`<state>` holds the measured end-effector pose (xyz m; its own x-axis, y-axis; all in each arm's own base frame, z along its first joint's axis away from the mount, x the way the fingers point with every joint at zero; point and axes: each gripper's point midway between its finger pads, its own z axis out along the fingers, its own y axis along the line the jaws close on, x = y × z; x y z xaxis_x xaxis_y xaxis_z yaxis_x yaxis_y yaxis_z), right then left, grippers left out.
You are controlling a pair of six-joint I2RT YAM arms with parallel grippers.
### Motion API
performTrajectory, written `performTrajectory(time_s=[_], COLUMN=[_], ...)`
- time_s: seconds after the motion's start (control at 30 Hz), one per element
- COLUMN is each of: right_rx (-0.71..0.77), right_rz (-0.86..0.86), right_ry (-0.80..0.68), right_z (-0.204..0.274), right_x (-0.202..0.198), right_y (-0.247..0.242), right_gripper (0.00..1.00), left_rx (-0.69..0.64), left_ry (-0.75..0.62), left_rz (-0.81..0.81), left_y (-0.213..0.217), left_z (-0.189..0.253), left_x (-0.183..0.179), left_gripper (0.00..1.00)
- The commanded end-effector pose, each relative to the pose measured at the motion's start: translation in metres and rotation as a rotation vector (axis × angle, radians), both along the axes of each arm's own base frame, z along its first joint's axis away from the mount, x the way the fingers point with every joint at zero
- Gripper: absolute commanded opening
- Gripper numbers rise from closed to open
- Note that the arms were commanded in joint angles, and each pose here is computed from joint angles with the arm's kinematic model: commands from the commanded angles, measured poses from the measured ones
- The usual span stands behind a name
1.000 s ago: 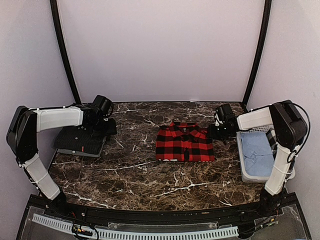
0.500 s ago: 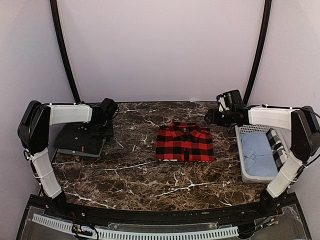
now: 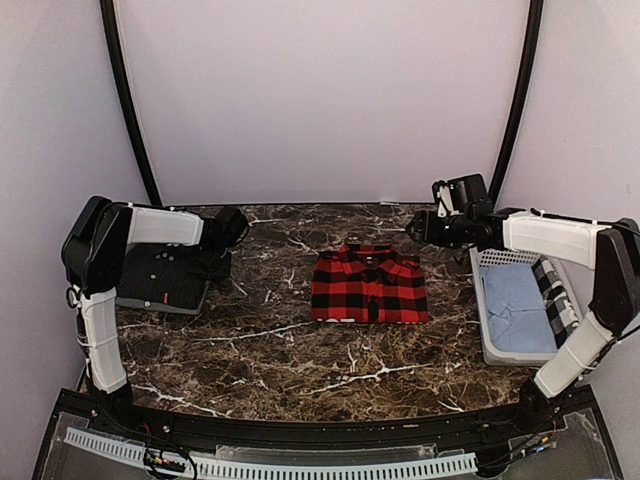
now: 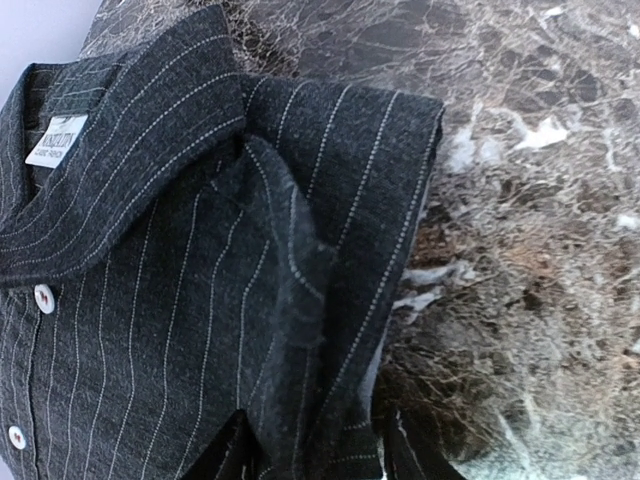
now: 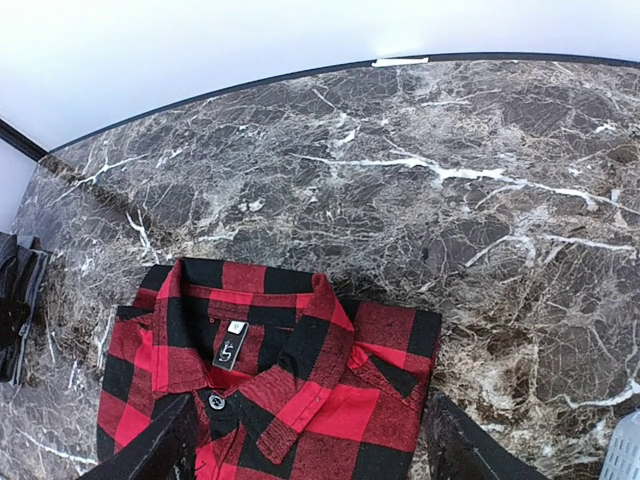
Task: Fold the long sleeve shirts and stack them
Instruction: Move the square-folded shirt to the center of the board.
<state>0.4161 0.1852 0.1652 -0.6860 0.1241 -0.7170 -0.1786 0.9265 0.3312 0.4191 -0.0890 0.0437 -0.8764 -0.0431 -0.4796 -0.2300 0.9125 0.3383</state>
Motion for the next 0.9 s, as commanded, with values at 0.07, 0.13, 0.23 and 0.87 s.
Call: performTrajectory(time_s=[0.07, 0.13, 0.23, 0.87], right_rx=[0.032, 0.03, 0.033, 0.025], right_rz=[0.011, 0.009, 0.008, 0.012], right_ry=[-0.044, -0.046, -0.049, -0.053], right_z=[0.017, 0.018, 0.018, 0.02], right_x=[-0.003, -0.003, -0.004, -0.011], right_y=[0.004, 0.003, 0.003, 0.0], right_gripper=[0.74, 0.74, 0.74, 0.74], left_rx=[0.092, 0.11, 0.141, 0.01], left_ry=[0.03, 0.042, 0.056, -0.002], left_rz=[0.002, 0.003, 0.005, -0.116], left_y=[0.009, 0.011, 0.014, -0.064], left_z=[-0.004, -0.009, -0.015, 0.014], left_x=[-0.001, -0.002, -0.004, 0.013], left_gripper=[0.4, 0.39, 0.33, 0.0])
